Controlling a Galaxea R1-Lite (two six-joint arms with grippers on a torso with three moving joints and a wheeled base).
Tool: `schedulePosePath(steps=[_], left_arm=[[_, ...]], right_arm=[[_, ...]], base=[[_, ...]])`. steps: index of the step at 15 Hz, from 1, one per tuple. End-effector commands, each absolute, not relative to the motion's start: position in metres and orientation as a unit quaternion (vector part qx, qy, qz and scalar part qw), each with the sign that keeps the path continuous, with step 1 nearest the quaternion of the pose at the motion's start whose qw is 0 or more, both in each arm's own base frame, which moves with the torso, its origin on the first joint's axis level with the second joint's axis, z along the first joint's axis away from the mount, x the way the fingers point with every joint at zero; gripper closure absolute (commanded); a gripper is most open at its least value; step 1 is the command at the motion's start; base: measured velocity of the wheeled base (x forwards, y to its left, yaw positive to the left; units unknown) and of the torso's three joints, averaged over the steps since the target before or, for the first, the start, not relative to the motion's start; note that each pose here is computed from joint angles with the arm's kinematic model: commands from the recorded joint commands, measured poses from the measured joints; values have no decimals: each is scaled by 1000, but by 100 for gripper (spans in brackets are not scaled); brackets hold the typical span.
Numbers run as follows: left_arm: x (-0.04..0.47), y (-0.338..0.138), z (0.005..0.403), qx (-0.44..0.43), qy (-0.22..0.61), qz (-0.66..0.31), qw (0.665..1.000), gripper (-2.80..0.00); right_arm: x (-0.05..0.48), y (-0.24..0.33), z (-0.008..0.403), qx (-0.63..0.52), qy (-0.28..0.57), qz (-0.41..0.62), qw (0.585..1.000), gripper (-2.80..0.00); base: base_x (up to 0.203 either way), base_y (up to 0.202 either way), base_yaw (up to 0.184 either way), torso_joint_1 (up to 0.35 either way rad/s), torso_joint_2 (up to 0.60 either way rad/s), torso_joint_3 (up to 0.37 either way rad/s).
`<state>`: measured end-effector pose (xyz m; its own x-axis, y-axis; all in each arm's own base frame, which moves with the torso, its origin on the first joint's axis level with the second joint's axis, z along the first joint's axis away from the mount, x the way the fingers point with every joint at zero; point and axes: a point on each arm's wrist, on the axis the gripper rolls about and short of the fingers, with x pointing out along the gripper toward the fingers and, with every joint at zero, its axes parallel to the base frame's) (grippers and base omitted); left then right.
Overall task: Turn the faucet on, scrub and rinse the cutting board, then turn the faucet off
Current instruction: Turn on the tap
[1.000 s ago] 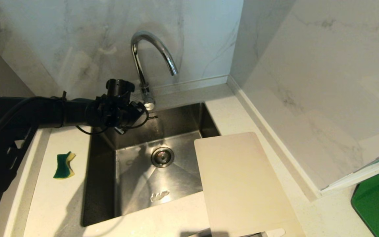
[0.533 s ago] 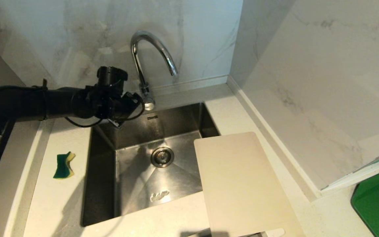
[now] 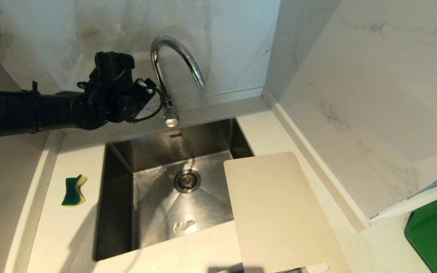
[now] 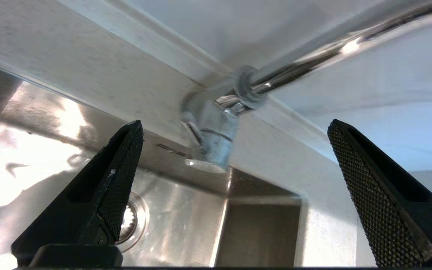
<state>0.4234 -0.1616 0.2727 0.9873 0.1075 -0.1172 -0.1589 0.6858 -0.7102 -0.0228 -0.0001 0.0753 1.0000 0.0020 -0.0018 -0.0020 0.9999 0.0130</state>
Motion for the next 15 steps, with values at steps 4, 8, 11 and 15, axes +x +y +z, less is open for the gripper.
schedulePosePath(steps=[4, 8, 11, 15], left_arm=[[441, -175, 247, -380, 7, 102, 919, -280], [447, -174, 235, -372, 10, 118, 921, -280], [451, -171, 232, -371, 13, 119, 921, -280], [464, -169, 207, -360, 30, 133, 923, -280]], right_arm=[[-23, 0, 75, 6, 2, 2, 1000, 0], [-23, 0, 75, 7, 2, 2, 1000, 0], [-23, 0, 75, 6, 2, 2, 1000, 0], [-23, 0, 75, 7, 2, 2, 1000, 0]], base=[[0, 0, 0, 0, 0, 0], [0, 0, 0, 0, 0, 0], [0, 0, 0, 0, 0, 0], [0, 0, 0, 0, 0, 0]])
